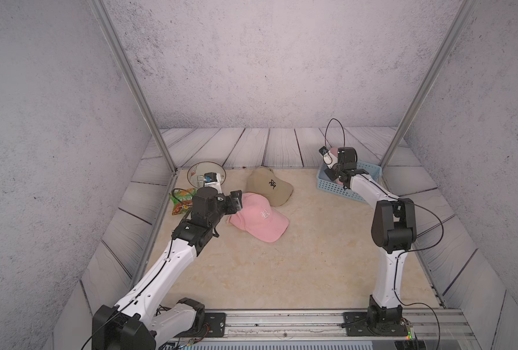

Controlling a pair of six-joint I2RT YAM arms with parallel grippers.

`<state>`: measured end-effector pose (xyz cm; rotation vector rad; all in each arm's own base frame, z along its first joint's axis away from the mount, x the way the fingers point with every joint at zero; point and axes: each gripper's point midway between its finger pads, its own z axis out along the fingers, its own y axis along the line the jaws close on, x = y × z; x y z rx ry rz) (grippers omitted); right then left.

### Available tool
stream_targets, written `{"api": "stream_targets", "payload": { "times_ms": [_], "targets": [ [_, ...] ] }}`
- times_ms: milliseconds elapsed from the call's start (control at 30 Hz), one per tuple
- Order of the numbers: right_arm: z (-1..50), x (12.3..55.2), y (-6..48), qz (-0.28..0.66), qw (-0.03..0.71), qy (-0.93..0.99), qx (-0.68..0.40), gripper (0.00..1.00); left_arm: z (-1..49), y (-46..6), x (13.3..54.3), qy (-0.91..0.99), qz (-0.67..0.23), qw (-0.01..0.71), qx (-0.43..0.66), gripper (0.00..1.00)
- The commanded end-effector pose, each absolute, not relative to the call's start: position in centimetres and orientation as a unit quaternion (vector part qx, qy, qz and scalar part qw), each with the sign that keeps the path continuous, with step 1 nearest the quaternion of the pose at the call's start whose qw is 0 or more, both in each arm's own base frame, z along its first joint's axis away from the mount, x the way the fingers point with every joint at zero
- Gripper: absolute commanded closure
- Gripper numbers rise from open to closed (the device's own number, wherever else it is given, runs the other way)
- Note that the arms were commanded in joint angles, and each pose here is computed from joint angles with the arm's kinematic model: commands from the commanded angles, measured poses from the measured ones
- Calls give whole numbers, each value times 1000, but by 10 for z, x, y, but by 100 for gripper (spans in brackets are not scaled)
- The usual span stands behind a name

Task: Turn the baseball cap inside out
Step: Pick up the baseball cap from the basket.

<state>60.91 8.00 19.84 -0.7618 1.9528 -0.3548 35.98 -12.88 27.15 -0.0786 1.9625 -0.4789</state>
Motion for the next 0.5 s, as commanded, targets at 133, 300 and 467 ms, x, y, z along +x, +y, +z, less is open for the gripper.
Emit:
{"api": "stream_targets", "payload": {
  "times_ms": [133, 300, 467],
  "targets": [
    [345, 578, 93, -124, 644, 700, -283, 100, 272, -127, 361, 819, -200, 537, -29, 21],
    [383, 550, 105, -78, 680, 670, -287, 100, 273, -131, 361, 817, -205, 539, -16, 21],
    [406, 504, 136, 40, 663, 673, -326, 100, 278, -137, 361, 810, -218, 545, 0, 21]
  ]
}}
